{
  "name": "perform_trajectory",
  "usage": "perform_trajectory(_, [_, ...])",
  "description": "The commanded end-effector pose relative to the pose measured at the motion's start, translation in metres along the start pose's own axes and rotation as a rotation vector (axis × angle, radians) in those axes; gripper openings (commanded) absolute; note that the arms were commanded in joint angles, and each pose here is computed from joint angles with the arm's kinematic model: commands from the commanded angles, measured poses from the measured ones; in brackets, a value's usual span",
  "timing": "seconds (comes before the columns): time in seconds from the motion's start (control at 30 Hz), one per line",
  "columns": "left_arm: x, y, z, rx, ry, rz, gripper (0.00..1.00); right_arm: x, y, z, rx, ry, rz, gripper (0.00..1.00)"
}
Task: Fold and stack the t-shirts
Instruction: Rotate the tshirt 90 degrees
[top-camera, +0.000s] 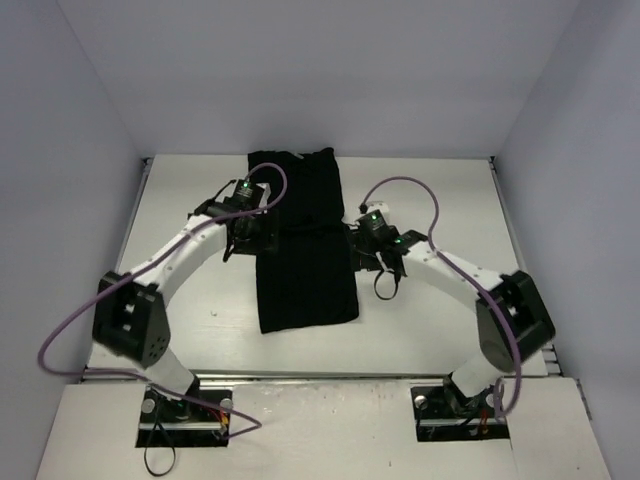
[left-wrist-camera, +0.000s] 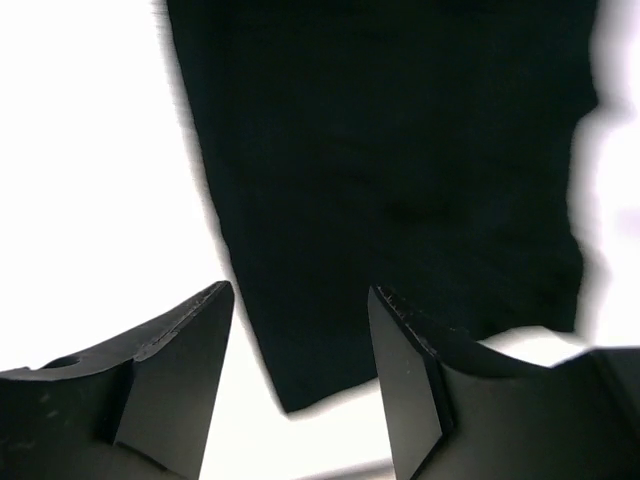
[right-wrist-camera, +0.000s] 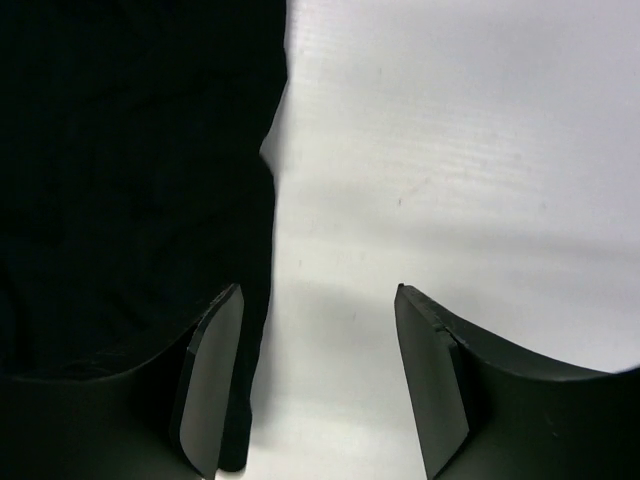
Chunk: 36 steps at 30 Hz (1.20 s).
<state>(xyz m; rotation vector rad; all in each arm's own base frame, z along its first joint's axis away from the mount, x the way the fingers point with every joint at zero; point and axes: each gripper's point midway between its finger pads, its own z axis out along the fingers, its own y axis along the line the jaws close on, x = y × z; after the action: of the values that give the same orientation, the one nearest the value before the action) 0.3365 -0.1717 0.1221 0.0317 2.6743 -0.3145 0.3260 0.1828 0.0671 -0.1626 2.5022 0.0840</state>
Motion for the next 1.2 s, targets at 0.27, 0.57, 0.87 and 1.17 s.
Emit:
perform_trajectory(0.27, [0.077, -0.148, -0.019, 0.315, 0.0, -0.04, 0.49, 0.045, -0.009, -0.05, -0.1, -0.004, 0.194, 0.58])
perform_trajectory(0.57, [0.107, -0.167, 0.017, 0.282, 0.082, 0.027, 0.47, 0.036, -0.017, -0.061, -0.121, -0.041, 0.222, 0.6])
perform_trajectory(0.87, [0.12, -0.173, 0.035, 0.269, 0.117, 0.031, 0.41, 0.04, -0.016, -0.062, -0.137, -0.031, 0.214, 0.6])
perform_trajectory(1.17, [0.129, -0.168, 0.041, 0.25, 0.148, 0.023, 0.16, 0.041, -0.013, -0.062, -0.152, -0.025, 0.204, 0.6])
